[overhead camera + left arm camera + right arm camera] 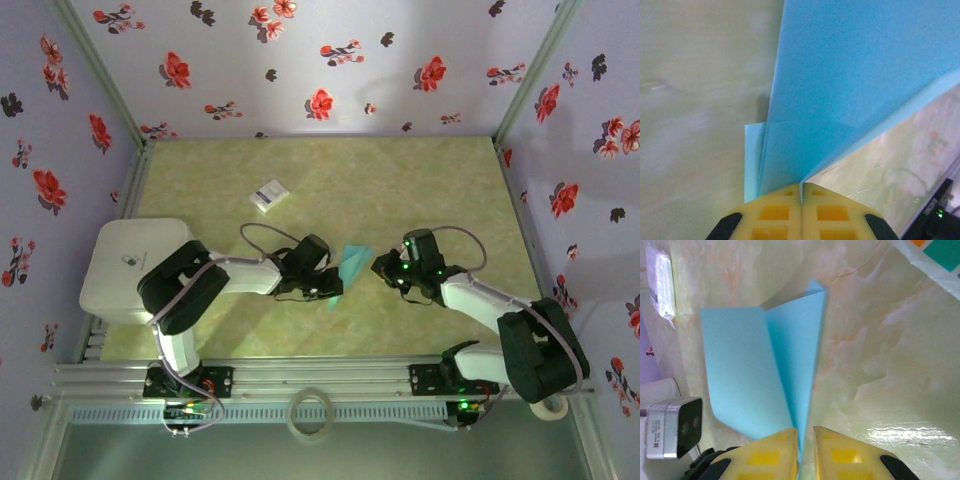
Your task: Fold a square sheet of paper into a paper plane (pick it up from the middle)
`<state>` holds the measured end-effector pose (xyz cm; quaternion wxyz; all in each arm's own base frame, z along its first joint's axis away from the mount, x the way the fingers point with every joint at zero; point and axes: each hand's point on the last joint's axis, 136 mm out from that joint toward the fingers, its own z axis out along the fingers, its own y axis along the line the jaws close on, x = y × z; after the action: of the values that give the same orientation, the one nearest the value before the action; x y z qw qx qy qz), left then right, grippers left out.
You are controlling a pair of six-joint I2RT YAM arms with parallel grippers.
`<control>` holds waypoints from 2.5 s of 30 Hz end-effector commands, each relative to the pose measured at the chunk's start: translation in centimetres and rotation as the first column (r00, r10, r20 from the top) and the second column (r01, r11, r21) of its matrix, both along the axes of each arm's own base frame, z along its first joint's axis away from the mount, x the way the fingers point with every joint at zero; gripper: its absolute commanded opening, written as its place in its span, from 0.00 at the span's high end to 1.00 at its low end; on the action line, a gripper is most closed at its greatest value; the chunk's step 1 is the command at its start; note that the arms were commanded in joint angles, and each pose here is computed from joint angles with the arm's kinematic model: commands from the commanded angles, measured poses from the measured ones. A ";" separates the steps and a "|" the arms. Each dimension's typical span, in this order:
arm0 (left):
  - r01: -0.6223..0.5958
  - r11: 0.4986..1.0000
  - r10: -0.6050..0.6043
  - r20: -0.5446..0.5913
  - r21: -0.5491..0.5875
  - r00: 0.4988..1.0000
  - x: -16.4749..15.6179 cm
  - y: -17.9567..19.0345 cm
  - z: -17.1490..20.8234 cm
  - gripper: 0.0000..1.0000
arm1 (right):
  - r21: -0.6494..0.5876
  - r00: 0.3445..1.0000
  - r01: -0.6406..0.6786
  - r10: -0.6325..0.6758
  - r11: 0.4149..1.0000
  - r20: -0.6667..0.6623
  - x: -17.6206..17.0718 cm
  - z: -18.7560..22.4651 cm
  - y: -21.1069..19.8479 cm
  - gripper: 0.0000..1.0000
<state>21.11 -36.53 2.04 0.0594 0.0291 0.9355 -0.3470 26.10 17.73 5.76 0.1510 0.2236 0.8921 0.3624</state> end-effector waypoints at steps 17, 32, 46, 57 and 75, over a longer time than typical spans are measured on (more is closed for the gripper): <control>0.062 0.992 -0.058 -0.047 0.109 0.997 0.0 -0.4 -1.0 1.00 | 0.106 0.991 -0.136 0.133 0.985 0.029 -0.3 1.3 3.8 0.82; 0.100 0.993 -0.098 -0.030 0.060 0.995 0.1 -1.0 -0.2 1.00 | 0.193 0.978 -0.200 0.186 0.961 0.089 0.9 2.6 6.7 0.85; 0.113 0.994 -0.113 0.014 0.006 0.993 0.0 -1.2 0.6 0.93 | 0.091 0.993 -0.120 0.119 0.989 0.017 2.3 -0.9 5.5 0.87; 0.135 0.991 -0.136 0.023 0.012 0.990 -0.5 -0.6 0.1 0.81 | 0.060 0.997 -0.078 0.079 0.995 -0.015 2.5 -2.0 4.1 0.87; 0.228 0.971 -0.234 0.115 0.069 0.965 -0.1 -0.4 1.2 0.76 | 0.048 0.998 -0.050 0.051 0.998 -0.031 2.5 -2.5 3.2 0.88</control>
<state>20.75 -37.43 2.46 0.0639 0.1397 0.9285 -0.3381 28.77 21.68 4.04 0.1241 0.1993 0.8865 0.3988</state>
